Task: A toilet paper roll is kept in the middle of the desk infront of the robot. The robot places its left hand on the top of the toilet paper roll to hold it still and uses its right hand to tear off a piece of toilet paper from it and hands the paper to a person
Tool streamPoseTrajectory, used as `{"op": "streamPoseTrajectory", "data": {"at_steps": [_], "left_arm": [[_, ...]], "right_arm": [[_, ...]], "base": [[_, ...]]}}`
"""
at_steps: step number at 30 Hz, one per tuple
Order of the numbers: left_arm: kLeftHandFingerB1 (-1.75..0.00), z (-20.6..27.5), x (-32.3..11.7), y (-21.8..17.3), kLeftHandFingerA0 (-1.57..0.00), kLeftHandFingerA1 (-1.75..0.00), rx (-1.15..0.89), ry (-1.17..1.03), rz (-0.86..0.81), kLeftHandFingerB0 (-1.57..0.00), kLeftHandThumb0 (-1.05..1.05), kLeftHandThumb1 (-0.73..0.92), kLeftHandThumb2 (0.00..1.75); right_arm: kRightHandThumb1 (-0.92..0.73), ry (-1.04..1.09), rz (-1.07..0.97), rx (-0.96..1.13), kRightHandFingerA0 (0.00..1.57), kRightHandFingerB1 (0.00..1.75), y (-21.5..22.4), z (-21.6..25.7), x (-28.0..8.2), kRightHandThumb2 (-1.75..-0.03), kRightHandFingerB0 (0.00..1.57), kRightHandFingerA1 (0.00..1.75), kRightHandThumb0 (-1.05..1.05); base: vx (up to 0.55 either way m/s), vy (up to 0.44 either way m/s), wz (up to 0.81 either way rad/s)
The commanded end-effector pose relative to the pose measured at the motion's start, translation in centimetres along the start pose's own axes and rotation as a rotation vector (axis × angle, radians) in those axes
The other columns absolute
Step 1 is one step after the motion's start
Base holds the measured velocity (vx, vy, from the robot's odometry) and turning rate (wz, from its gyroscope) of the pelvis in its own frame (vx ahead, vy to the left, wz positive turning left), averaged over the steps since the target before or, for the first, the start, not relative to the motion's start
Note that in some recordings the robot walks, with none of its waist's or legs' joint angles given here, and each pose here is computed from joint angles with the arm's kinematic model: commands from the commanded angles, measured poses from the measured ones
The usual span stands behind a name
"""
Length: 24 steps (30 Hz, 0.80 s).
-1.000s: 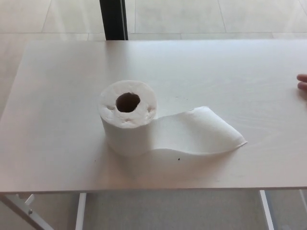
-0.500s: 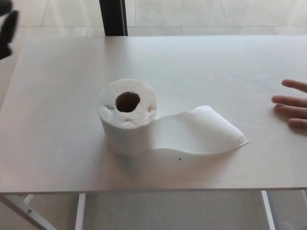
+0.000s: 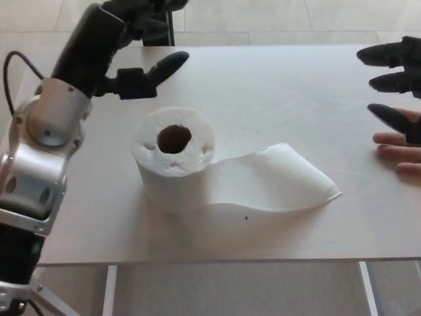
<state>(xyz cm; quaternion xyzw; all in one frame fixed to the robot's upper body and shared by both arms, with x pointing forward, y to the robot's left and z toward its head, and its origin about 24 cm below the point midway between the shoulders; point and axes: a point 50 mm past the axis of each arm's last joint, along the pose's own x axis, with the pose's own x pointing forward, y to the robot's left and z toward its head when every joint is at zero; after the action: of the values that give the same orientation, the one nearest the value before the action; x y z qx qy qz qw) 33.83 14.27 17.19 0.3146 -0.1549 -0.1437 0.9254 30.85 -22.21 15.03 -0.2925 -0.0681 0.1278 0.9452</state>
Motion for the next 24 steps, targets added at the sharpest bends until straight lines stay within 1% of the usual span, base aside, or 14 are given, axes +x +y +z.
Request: {"op": "streamPoseTrajectory", "data": {"at_steps": [1,3,4,5,6,7,11,13,15,20,24], "left_arm": [[-0.38,-1.5,0.4,-2.2,-0.28,-0.44,0.492,0.136,-0.137,-0.34,-0.63,0.78,0.63],[-0.38,-1.7,0.3,-2.5,-0.26,-0.44,0.524,0.143,-0.159,-0.32,-0.64,0.78,0.63],[-0.36,-2.1,0.2,-2.8,-0.2,-0.45,0.598,0.155,-0.194,-0.29,-0.65,0.78,0.64],[-0.35,-2.2,0.1,-2.8,-0.19,-0.44,0.615,0.157,-0.203,-0.28,-0.65,0.78,0.63],[-0.34,-2.5,-0.1,-2.9,-0.18,-0.41,0.64,0.168,-0.215,-0.28,-0.65,0.79,0.64],[-0.47,-2.6,-0.1,-2.9,-0.14,-0.5,0.638,0.17,-0.211,-0.21,-0.68,0.64,0.95],[-0.48,-3.2,-0.6,-3.5,-0.12,-0.5,0.64,0.178,-0.189,-0.24,-0.66,0.62,0.94],[-0.47,-3.5,-1.2,-4.1,-0.11,-0.5,0.661,0.179,-0.213,-0.2,-0.66,0.64,0.95],[-0.47,-4.2,-2.0,-5.2,-0.12,-0.51,0.681,0.187,-0.254,-0.21,-0.65,0.62,0.94],[-0.47,-5.7,-3.2,-6.3,-0.13,-0.5,0.663,0.215,-0.258,-0.22,-0.66,0.63,0.95],[-0.48,-6.9,-3.9,-6.9,-0.13,-0.51,0.653,0.241,-0.243,-0.23,-0.64,0.63,0.94]], "right_arm": [[-0.61,0.065,0.081,-0.056,0.55,0.5,1.4,0.1,0.4,-0.58,0.56,0.62,-0.39],[-0.62,0.066,0.08,-0.063,0.56,0.5,1.4,0.1,0.3,-0.58,0.57,0.62,-0.39],[-0.62,0.065,0.078,-0.068,0.58,0.51,1.3,0.0,0.3,-0.58,0.58,0.63,-0.4],[-0.62,0.062,0.075,-0.073,0.6,0.51,1.2,0.0,0.3,-0.58,0.59,0.65,-0.4],[-0.62,0.089,0.07,-0.082,0.61,0.5,1.1,-0.1,0.2,-0.59,0.59,0.62,-0.42],[-0.62,0.092,0.067,-0.081,0.61,0.5,1.0,-0.1,0.1,-0.58,0.59,0.62,-0.41],[-0.62,0.084,0.063,-0.056,0.63,0.5,1.1,-0.2,0.1,-0.56,0.61,0.65,-0.41],[-0.61,0.09,0.058,-0.041,0.62,0.51,1.3,-0.3,0.1,-0.58,0.61,0.63,-0.42],[-0.61,0.098,0.055,-0.04,0.62,0.5,1.5,-0.3,0.0,-0.58,0.6,0.64,-0.42],[-0.61,0.09,0.057,-0.057,0.64,0.5,1.6,-0.3,0.1,-0.58,0.6,0.62,-0.41],[-0.61,0.09,0.055,-0.056,0.67,0.51,1.9,-0.3,0.1,-0.58,0.61,0.65,-0.41]], "base": [[0.0,0.0,0.0],[0.0,0.0,0.0],[0.0,0.0,0.0],[0.0,0.0,0.0],[0.0,0.0,0.0],[0.0,0.0,0.0],[0.0,0.0,0.0],[0.0,0.0,0.0],[0.0,0.0,0.0],[0.0,0.0,0.0],[0.0,0.0,0.0]]}}
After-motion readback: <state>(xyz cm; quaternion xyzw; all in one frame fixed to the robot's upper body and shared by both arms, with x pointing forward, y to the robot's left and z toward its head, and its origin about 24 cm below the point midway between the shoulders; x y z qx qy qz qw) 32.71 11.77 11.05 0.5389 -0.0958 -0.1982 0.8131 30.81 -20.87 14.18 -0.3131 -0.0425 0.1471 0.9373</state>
